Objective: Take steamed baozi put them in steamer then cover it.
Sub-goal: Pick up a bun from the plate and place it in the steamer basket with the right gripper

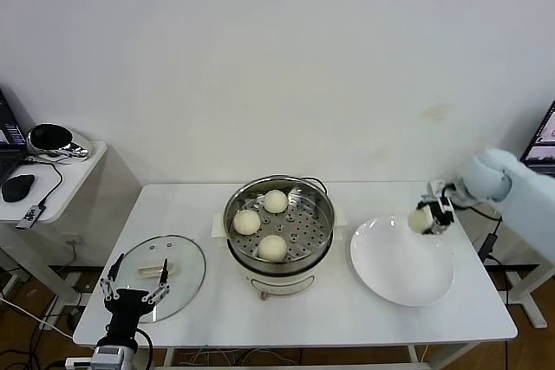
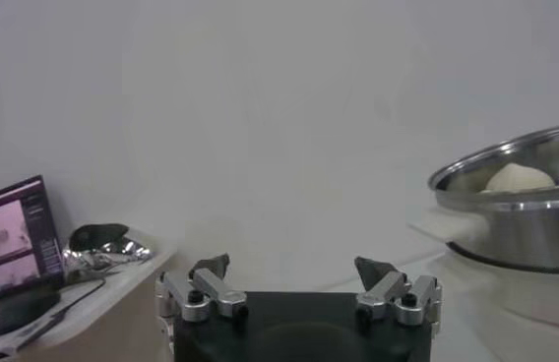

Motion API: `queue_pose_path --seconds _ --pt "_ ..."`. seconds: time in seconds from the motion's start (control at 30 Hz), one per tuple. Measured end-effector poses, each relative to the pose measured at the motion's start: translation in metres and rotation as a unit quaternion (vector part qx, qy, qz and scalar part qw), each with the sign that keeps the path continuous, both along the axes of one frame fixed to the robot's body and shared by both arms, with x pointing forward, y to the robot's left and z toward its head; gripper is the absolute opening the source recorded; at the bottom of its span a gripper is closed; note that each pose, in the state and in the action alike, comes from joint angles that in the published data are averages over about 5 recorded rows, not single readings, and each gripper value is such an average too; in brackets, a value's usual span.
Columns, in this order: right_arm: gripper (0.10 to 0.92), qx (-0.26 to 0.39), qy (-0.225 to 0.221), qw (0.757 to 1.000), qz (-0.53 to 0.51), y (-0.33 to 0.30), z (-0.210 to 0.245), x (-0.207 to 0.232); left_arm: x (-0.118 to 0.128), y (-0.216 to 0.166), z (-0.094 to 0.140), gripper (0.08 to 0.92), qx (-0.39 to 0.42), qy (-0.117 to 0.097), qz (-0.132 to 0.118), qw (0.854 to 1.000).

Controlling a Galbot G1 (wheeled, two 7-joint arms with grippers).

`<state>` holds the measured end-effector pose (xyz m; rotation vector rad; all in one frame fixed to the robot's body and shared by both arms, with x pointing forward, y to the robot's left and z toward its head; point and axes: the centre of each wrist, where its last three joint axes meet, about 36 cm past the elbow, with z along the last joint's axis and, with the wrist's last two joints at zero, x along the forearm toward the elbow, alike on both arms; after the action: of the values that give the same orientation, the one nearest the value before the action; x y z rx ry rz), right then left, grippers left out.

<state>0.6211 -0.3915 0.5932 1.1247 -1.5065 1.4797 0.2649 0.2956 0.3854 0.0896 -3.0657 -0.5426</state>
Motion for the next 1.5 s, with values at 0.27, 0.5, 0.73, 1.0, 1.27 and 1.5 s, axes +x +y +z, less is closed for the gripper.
queue_pose_path --seconds 0.27,0.5,0.73,1.0,1.27,1.5 --pt "0.645 0.043 -0.026 0.998 0.025 0.071 0.065 0.003 0.0 0.004 -0.001 0.823 0.001 0.002 0.002 1.0" --pt "0.645 0.078 -0.014 0.996 0.036 0.148 0.087 0.008 -0.001 0.009 -0.003 0.823 0.0 0.003 0.009 1.0" --pt "0.645 0.092 0.01 0.995 0.032 0.219 0.084 0.01 0.0 0.012 -0.002 0.823 -0.002 0.002 0.014 1.0" --pt "0.645 0.077 0.039 0.996 0.018 0.268 0.051 0.017 0.0 0.016 -0.001 0.823 -0.003 -0.001 0.019 1.0" --pt "0.645 0.063 0.055 0.996 0.003 0.287 0.018 0.02 0.001 0.016 -0.002 0.823 -0.004 -0.001 0.019 1.0" --pt "0.645 0.053 0.062 0.997 -0.01 0.287 -0.004 0.022 0.001 0.017 -0.002 0.823 -0.003 -0.001 0.02 1.0"
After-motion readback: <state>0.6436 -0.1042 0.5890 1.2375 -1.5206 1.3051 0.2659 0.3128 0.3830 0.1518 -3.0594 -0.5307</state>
